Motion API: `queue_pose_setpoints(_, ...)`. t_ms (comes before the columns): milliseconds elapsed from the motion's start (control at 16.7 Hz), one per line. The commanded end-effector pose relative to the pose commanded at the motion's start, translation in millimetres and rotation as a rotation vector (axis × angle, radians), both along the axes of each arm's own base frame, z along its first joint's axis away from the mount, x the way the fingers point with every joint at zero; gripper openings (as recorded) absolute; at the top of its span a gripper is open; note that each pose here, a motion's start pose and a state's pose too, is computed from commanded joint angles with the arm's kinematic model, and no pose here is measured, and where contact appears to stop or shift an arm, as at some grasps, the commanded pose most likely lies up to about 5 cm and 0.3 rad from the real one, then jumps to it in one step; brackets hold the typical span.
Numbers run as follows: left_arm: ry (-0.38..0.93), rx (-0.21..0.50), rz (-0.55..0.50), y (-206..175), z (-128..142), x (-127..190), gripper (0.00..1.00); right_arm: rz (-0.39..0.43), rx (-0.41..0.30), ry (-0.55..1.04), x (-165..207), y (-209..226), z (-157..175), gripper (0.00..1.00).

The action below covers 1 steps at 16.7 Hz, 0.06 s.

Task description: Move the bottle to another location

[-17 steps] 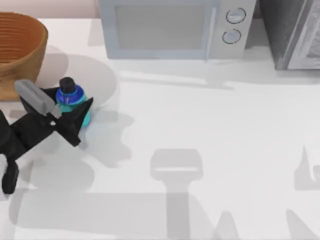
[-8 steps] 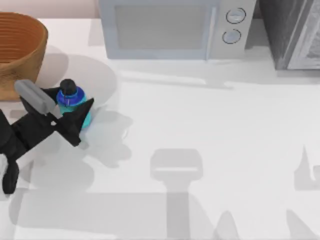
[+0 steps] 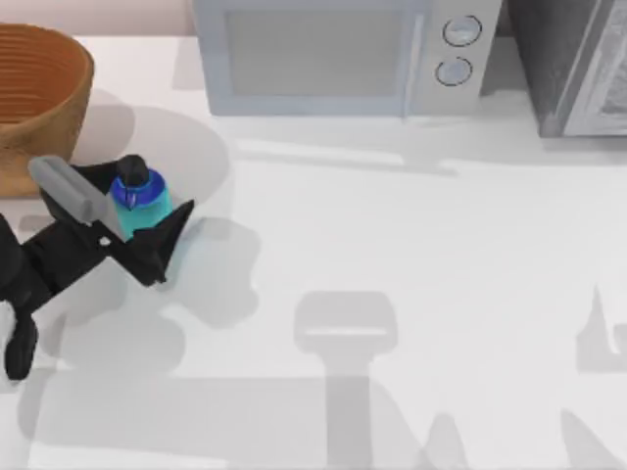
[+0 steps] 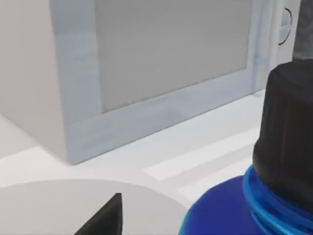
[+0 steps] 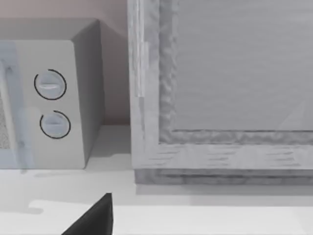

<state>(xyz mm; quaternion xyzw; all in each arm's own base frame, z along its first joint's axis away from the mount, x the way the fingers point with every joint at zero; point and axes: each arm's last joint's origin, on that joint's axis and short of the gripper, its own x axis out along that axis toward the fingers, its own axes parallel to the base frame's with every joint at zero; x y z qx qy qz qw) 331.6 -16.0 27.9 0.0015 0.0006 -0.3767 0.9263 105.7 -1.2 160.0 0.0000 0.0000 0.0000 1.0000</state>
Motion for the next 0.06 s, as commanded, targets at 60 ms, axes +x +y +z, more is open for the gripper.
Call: queue_pose_setpoints(60, 0.000, 0.000, 0.000, 0.0, 0.0, 0.0, 1.00, 0.000, 0.000, 0.000, 0.0, 0.0, 0.0, 1.00)
